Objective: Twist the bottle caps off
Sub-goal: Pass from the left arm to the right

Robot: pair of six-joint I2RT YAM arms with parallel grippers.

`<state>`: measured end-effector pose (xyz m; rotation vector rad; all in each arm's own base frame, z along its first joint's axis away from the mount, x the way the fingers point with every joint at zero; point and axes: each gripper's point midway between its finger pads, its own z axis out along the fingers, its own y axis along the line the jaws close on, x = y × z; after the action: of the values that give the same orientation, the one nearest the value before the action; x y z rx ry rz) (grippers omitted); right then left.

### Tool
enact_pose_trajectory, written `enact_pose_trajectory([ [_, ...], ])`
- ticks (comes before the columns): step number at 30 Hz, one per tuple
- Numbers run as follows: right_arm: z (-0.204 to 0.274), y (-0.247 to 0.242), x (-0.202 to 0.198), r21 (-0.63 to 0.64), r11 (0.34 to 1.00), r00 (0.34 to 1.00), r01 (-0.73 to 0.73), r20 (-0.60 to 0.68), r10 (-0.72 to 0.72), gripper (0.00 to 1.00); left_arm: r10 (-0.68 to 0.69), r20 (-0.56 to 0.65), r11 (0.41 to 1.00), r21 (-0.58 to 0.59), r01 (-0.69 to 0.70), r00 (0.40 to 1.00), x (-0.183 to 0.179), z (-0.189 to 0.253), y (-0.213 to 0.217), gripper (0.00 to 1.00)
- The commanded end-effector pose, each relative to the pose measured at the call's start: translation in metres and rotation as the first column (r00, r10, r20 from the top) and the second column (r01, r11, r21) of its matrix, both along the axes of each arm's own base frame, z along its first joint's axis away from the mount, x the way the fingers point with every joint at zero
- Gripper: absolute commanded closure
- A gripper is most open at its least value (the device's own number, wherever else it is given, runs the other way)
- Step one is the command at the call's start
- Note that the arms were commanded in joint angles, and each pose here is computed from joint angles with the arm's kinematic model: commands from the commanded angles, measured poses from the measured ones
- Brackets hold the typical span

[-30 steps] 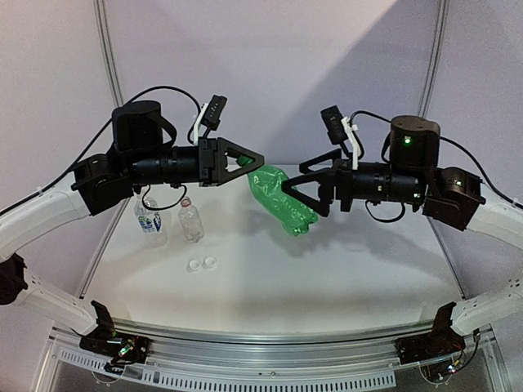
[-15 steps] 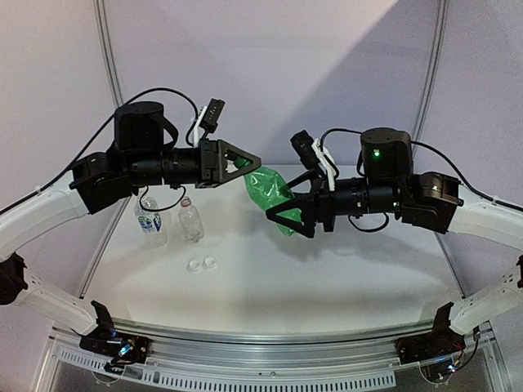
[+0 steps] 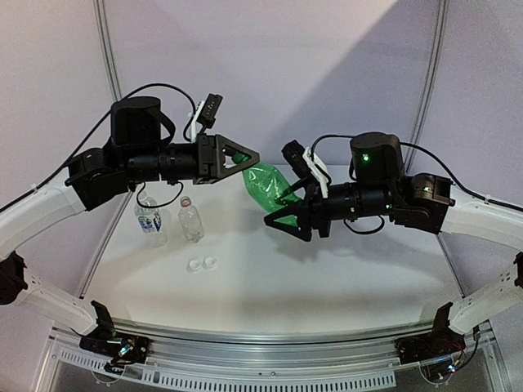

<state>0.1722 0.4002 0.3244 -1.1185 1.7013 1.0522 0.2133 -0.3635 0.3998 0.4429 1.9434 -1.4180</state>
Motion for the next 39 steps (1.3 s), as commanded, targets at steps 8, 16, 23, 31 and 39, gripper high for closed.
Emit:
enact_pose_trajectory([
  [8,-0.002,0.001,-0.004,0.013,1.000,1.000,-0.011,0.019,0.011,0.28,0.018,0.015,1.000,0.003,-0.018,1.000,0.000,0.005,0.001,1.00],
  [16,0.006,0.000,-0.004,0.041,0.999,1.000,-0.004,0.027,0.003,0.27,0.018,0.012,1.000,0.010,-0.018,1.000,0.000,0.002,0.001,1.00],
  [23,0.012,0.002,-0.002,0.063,0.998,1.000,0.007,0.024,-0.009,0.24,0.015,0.002,1.000,0.017,-0.015,1.000,-0.001,-0.002,0.001,1.00],
  [31,0.014,0.003,0.002,0.068,0.997,1.000,0.023,0.020,-0.024,0.25,0.012,0.000,1.000,0.017,-0.012,1.000,-0.001,-0.003,0.001,1.00],
  [39,0.014,0.005,0.001,0.075,0.997,1.000,0.021,0.007,-0.021,0.41,0.013,-0.001,1.000,0.017,-0.013,1.000,-0.002,-0.004,0.002,1.00],
])
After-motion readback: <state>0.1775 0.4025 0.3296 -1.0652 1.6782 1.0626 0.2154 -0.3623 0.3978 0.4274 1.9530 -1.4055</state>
